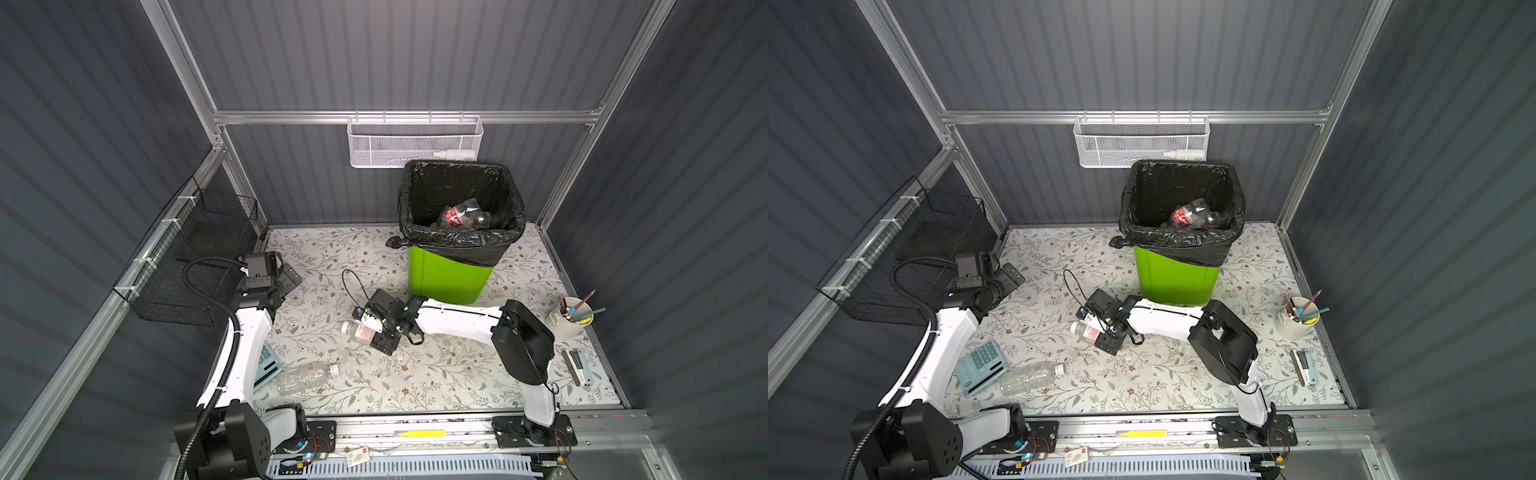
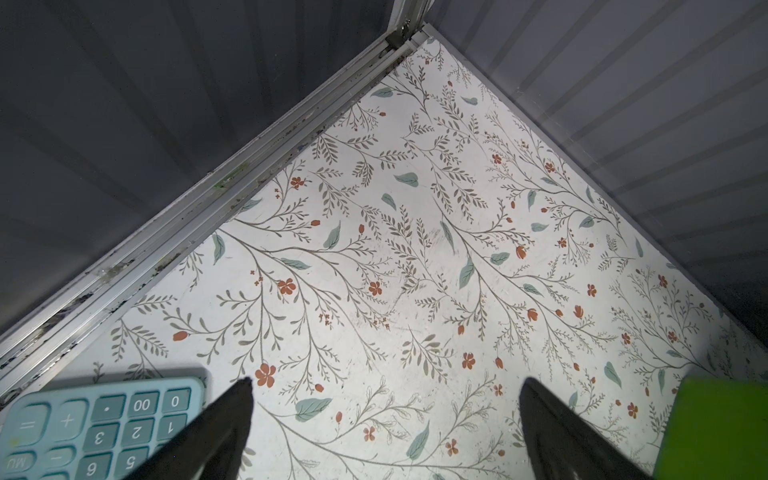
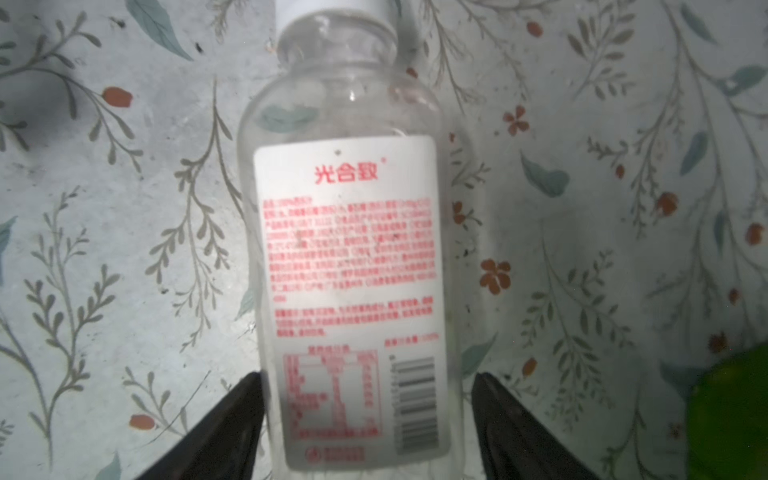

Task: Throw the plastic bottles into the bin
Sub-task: 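Close the right gripper on the white-labeled clear bottle and lift it, then carry the white-labeled bottle with the right gripper over the bin and release it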

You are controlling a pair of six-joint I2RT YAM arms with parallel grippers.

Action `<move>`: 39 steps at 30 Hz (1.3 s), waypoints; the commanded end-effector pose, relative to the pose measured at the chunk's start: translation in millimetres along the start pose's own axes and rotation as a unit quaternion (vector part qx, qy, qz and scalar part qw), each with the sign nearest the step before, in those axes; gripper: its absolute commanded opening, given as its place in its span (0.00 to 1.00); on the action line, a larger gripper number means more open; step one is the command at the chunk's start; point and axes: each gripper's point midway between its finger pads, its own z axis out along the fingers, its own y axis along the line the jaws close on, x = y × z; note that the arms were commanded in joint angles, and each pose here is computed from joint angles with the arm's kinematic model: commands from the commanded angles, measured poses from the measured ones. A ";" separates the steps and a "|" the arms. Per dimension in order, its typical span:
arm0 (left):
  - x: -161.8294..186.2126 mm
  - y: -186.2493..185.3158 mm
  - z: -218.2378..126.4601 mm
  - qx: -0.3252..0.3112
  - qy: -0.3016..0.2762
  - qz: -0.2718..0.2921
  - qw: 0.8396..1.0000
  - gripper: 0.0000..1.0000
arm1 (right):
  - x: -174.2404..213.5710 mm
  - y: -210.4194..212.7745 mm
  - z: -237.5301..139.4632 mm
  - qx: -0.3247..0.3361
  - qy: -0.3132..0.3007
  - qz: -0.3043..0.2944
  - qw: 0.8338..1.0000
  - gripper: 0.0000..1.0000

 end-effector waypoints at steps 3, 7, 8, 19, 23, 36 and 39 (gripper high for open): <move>13.0 8.7 2.2 -0.005 0.021 -0.020 1.000 1.00 | -26.0 -16.9 -24.1 0.040 -0.030 0.017 0.999 0.91; 13.0 9.4 1.0 -0.005 0.019 -0.020 1.000 1.00 | -41.3 -16.6 -17.2 0.031 -0.029 0.008 0.999 0.93; 12.6 9.5 0.3 -0.005 0.018 -0.019 1.000 1.00 | -41.1 -14.7 -12.6 0.025 -0.021 0.004 0.999 0.94; 16.1 11.1 3.6 -0.009 0.023 -0.019 1.000 1.00 | -33.8 5.7 22.1 -0.038 0.036 -0.007 0.999 0.91; 16.6 12.2 3.9 -0.011 0.023 -0.018 1.000 1.00 | -25.2 6.9 33.1 -0.041 0.060 -0.008 0.997 0.89; 19.7 12.9 7.7 -0.012 0.027 -0.020 0.999 1.00 | -58.5 -25.1 -13.7 0.025 -0.005 0.016 1.000 0.59; 21.5 12.7 9.4 -0.011 0.029 -0.020 0.999 1.00 | -82.5 -47.9 -59.2 0.063 -0.064 0.024 0.996 0.56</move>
